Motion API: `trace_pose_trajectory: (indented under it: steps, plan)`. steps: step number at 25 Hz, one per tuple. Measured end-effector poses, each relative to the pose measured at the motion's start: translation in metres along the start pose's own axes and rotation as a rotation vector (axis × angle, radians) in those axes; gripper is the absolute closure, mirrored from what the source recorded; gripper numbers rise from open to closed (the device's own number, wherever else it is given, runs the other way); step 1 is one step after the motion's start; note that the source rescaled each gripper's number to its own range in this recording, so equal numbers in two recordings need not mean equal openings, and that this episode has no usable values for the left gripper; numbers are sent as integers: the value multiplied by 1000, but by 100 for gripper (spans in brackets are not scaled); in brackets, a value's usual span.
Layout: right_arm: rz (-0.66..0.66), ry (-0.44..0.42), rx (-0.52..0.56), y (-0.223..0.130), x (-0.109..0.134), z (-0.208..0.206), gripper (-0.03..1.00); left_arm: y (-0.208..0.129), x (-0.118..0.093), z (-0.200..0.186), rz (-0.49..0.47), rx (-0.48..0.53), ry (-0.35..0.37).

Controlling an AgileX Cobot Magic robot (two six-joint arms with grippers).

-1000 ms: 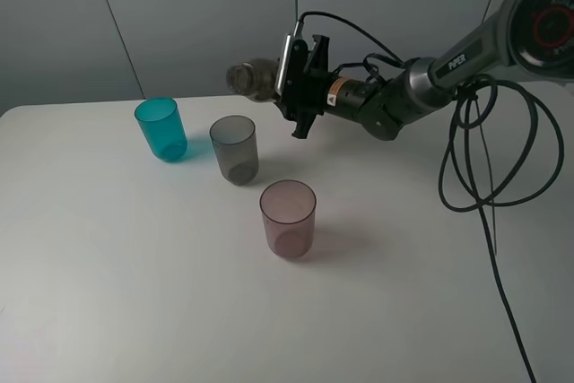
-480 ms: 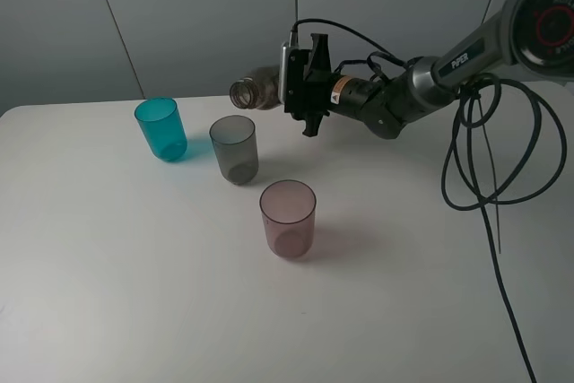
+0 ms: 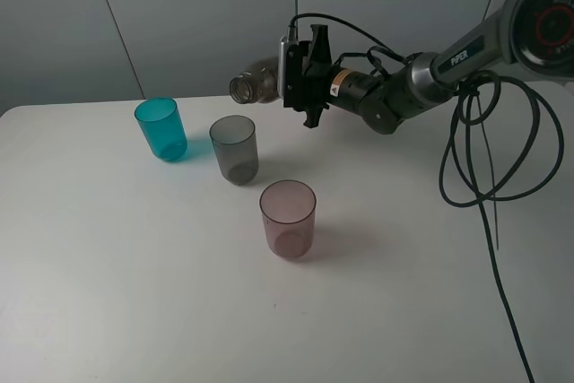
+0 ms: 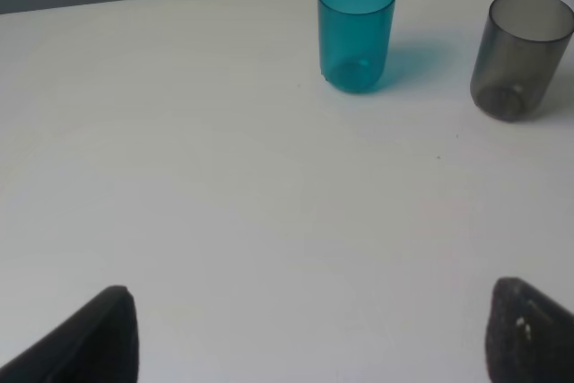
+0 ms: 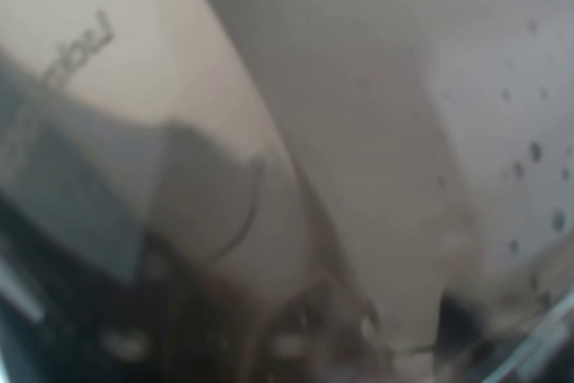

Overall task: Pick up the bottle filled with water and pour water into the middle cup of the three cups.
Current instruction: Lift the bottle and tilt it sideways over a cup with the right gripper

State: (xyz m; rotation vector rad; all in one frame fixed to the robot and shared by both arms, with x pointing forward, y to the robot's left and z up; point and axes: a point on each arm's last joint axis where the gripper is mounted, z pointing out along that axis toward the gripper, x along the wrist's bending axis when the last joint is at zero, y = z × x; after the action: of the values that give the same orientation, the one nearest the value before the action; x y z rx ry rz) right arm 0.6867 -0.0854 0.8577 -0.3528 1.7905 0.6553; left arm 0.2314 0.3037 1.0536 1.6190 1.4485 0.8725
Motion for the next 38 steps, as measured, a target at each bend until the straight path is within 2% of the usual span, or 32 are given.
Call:
trace_pose_trajectory:
  steps: [7, 32, 38]
  plan:
    - [-33, -17, 26, 0, -1, 1, 97, 0, 0, 0, 0, 0, 0]
    - [-201, -24, 16, 10, 0, 3, 97, 0, 0, 0, 0, 0, 0]
    - [-240, -49, 9, 11, -2, 3, 97, 0, 0, 0, 0, 0, 0]
